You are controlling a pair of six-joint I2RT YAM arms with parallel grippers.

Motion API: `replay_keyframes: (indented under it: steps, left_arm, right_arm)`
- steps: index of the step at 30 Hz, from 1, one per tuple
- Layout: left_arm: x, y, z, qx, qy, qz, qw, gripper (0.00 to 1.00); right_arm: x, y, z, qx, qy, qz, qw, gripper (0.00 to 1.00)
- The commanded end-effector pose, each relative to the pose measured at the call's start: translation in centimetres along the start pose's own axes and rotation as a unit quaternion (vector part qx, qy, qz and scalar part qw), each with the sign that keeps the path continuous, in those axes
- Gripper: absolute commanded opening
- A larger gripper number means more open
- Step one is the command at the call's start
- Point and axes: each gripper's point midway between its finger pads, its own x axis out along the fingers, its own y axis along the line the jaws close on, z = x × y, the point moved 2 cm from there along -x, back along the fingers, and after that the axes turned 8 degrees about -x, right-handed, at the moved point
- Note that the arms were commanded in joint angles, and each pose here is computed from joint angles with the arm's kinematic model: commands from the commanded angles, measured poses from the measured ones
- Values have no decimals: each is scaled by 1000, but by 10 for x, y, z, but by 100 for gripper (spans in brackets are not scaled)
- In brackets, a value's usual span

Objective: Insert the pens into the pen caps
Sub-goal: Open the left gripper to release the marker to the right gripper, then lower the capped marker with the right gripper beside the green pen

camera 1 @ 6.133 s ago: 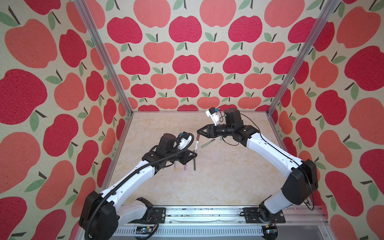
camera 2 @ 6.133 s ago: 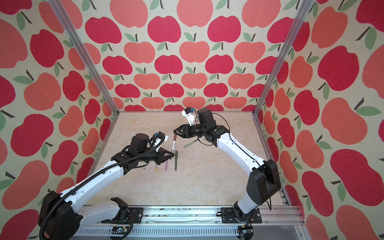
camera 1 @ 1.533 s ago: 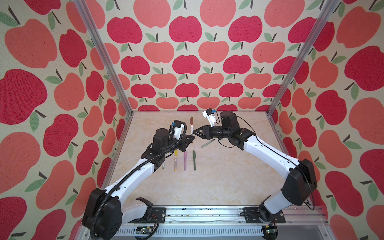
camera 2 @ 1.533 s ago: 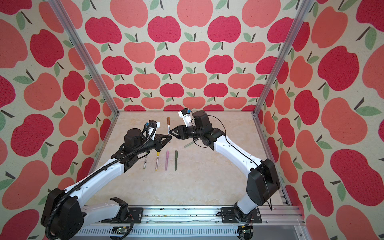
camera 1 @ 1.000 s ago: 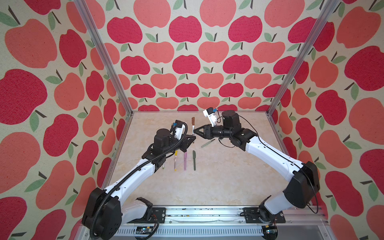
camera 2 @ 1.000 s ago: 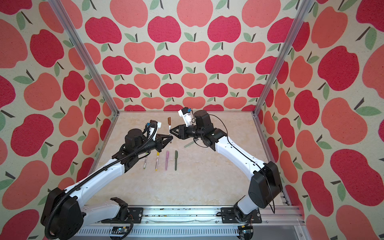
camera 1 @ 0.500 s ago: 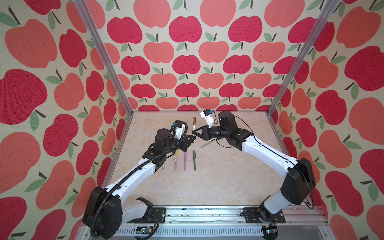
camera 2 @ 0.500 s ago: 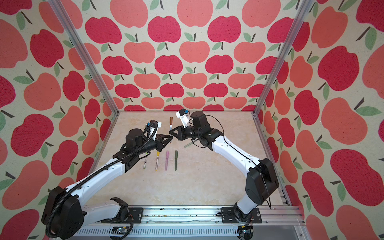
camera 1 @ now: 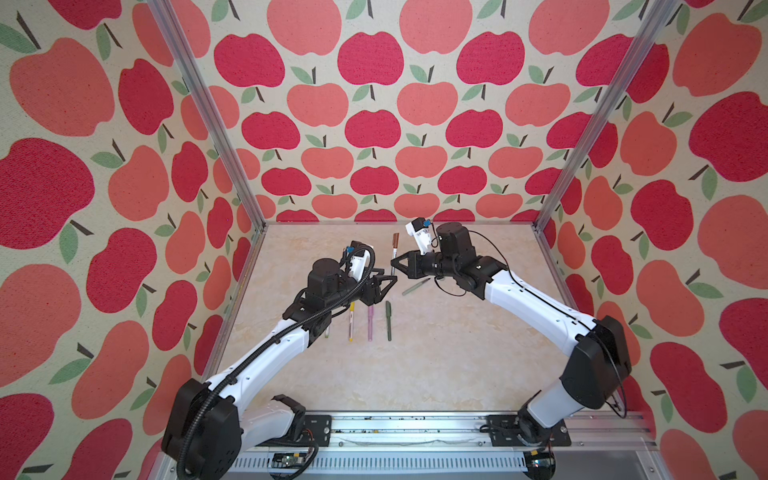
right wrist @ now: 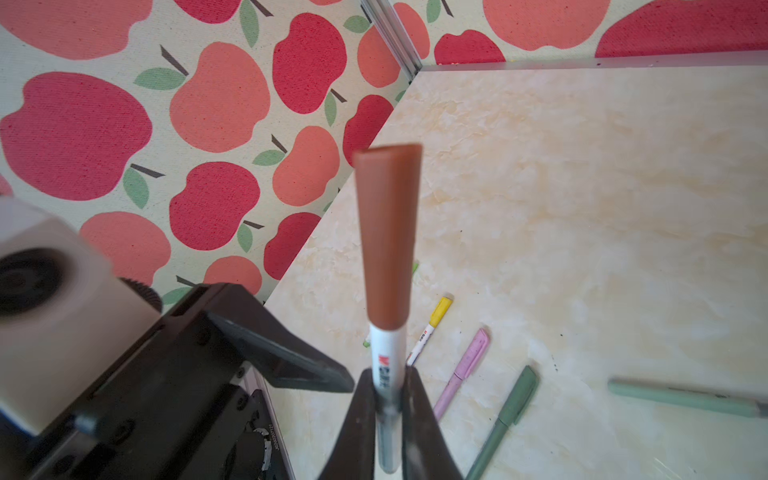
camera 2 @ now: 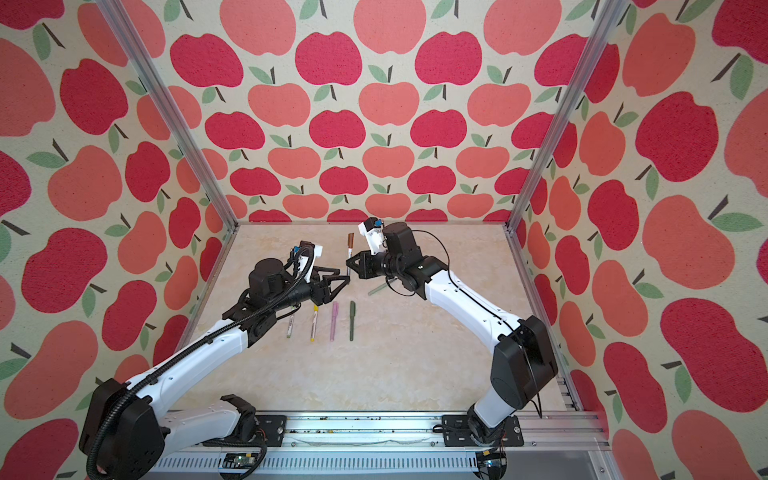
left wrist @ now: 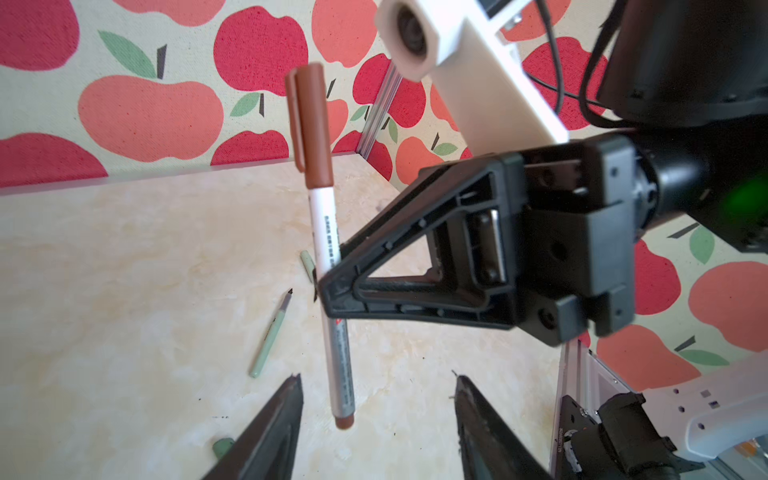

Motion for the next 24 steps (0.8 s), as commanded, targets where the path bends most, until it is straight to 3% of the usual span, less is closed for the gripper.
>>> replay_keyframes:
  steps: [1,6,13,18,24]
  left_arm:
    - [-21,-7,-3,41,-9,16,999,72]
    - [-43,-2,-1,65,-24,59,996,80]
    - [-47,4,6,64,-38,78,994,81]
    - [-43,5,4,57,-31,73,995,81]
    - [-43,5,3,54,-30,72,995,81]
  right_arm:
    - [-12,-17,-17,30,42,-51,997,0]
    - [-9,-32,-74,79,141,-68,985,0]
    - [-3,-45,-150,142,246,-82,955,0]
    - [13,-51,-181,155,282,-82,943,0]
    - [35,-58,-187,158,289,-80,941,0]
